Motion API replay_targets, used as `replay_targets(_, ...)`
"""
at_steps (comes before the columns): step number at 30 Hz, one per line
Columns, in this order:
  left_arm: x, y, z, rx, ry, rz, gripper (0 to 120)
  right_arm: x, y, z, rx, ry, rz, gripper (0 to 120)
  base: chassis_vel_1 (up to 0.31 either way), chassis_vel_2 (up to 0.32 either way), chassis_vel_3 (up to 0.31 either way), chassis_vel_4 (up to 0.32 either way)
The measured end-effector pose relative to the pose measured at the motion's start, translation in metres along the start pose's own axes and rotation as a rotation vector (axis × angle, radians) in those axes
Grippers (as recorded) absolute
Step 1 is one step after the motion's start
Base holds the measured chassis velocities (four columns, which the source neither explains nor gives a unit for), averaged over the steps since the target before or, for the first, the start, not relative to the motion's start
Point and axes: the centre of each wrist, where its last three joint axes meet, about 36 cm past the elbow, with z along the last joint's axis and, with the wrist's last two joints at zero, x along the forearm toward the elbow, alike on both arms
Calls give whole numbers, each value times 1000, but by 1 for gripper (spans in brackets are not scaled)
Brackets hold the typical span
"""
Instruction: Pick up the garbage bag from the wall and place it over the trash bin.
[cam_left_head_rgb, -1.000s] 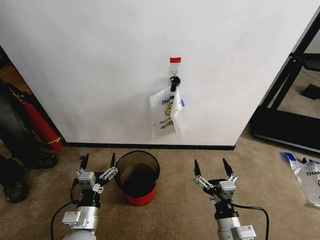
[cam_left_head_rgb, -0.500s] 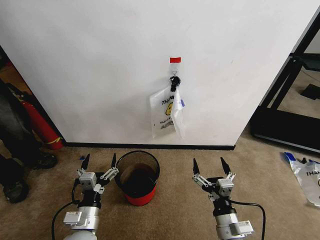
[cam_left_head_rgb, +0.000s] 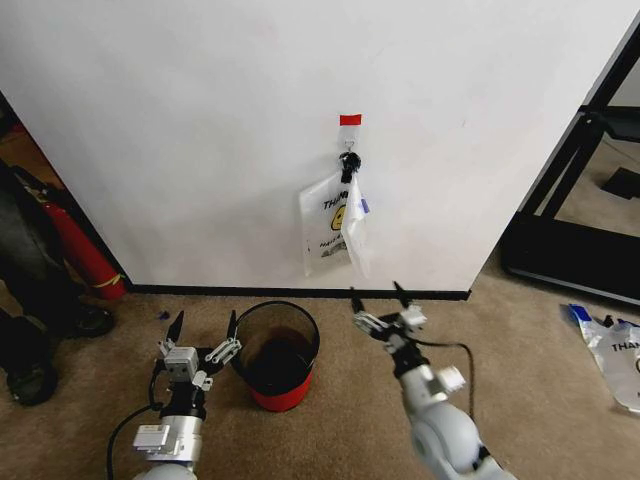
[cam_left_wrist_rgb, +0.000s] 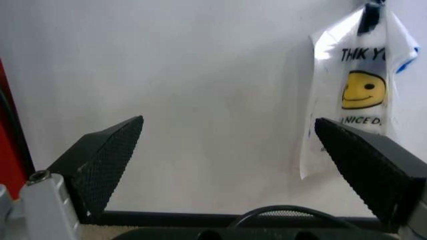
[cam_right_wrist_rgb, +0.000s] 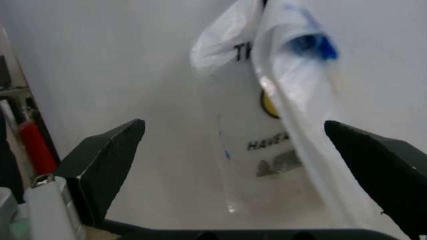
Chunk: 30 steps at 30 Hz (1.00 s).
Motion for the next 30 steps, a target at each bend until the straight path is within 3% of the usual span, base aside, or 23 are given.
replay_targets(8, 5, -1, 3, -2, 10, -10, 100, -86, 16, 33, -65, -12, -7, 100, 0, 0, 0, 0)
replay_targets(16, 0, 5, 5, -4, 7, -12, 100, -148, 39, 44, -109, -39, 21, 100, 0, 0, 0, 0)
replay_targets(25, -3, 7, 9, 4, 13, -11, 100, -176, 41, 29, -116, -92, 56, 100, 0, 0, 0, 0)
replay_targets(30, -5, 10, 14, 7, 18, -9, 100, -183, 25, 24, -119, -101, 91, 100, 0, 0, 0, 0)
